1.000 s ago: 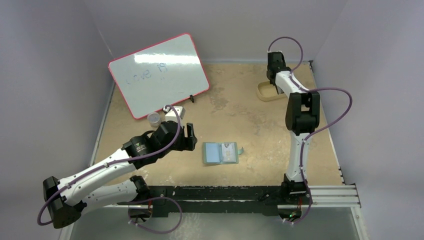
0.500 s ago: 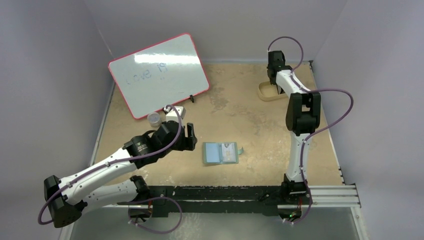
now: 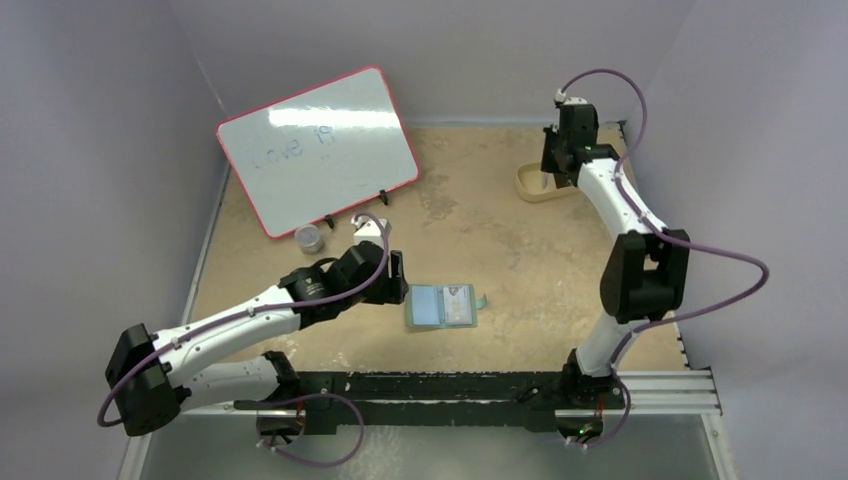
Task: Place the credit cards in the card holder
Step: Pick up the credit card from the storage box, then insert the credit card into the card holder.
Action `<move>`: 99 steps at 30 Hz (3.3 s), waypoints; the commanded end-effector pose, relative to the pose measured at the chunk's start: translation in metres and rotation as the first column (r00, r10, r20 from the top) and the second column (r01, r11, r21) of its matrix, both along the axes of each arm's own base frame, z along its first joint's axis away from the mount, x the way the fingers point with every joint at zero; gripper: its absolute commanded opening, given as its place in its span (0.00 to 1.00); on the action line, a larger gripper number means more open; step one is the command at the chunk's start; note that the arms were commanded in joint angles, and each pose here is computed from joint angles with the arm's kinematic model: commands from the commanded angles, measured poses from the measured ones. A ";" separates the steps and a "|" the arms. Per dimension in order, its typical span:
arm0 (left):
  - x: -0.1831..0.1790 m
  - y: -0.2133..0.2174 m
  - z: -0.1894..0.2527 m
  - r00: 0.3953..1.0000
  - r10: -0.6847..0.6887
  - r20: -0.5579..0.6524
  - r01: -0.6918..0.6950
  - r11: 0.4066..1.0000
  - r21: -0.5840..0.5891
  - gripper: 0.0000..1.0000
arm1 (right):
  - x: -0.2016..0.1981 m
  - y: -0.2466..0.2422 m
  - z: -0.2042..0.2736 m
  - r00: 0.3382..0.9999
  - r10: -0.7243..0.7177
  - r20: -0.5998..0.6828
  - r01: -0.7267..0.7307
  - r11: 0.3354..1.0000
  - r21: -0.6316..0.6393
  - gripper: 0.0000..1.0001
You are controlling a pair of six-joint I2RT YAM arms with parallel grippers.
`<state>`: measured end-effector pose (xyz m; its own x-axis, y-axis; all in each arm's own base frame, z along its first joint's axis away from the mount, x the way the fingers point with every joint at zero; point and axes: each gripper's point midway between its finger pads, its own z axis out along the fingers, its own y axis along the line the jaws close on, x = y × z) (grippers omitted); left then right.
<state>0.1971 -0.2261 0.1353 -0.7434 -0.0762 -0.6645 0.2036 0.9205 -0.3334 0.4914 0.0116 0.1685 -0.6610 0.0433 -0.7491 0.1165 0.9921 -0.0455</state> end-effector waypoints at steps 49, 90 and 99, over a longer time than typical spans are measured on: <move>-0.015 -0.026 -0.115 0.936 0.024 -0.351 -0.135 0.946 -0.295 0.00 | -0.259 0.233 -0.080 0.898 0.431 0.094 -0.336 0.529 0.779 0.00; -0.017 -0.014 -0.124 0.933 0.085 -0.350 -0.194 0.938 -0.287 0.00 | -0.278 0.245 -0.130 0.899 0.437 -0.023 -0.237 0.531 0.813 0.00; -0.018 -0.014 -0.125 0.933 0.080 -0.350 -0.189 0.938 -0.290 0.00 | -0.278 0.250 -0.135 0.891 0.453 -0.025 -0.244 0.524 0.816 0.00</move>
<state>0.1783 -0.2451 0.0164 -0.8890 -0.3421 -0.3044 -0.0723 0.7613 -0.6443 0.2120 0.2551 0.0267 -0.8914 0.2727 -0.3621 -0.1203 0.6277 0.7691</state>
